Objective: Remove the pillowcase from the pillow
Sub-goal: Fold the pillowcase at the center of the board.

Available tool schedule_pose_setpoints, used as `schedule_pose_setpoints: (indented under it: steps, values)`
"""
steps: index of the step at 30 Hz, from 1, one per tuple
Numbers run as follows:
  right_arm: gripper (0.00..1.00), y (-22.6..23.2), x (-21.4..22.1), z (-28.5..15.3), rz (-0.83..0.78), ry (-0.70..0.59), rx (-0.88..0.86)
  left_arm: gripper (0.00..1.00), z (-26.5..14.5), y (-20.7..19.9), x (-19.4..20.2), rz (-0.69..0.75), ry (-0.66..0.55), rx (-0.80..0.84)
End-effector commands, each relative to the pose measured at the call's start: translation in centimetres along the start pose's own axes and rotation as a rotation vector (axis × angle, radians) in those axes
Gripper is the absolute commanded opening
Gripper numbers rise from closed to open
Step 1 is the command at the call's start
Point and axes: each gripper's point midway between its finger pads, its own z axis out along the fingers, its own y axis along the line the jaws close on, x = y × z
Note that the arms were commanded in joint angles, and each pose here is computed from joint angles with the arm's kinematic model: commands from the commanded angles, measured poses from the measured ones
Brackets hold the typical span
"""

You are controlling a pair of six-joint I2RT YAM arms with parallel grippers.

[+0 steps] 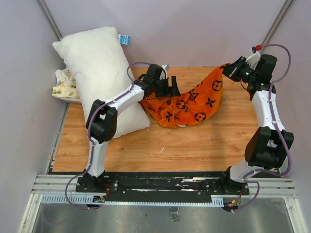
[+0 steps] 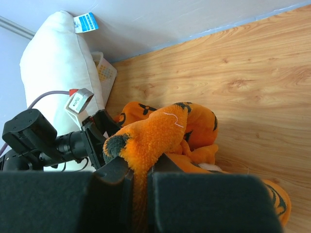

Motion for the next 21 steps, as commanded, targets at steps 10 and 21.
schedule_pose_setpoints:
  steps: [10, 21]
  values:
    - [0.01, 0.1, 0.3, 0.6, -0.016, -0.003, -0.026, 0.86, 0.5, 0.4, 0.8, -0.060, -0.007, -0.007]
    - [0.01, 0.1, 0.4, 0.5, -0.019, -0.001, -0.025, 0.73, 4.3, 0.0, 0.0, -0.089, 0.017, 0.038]
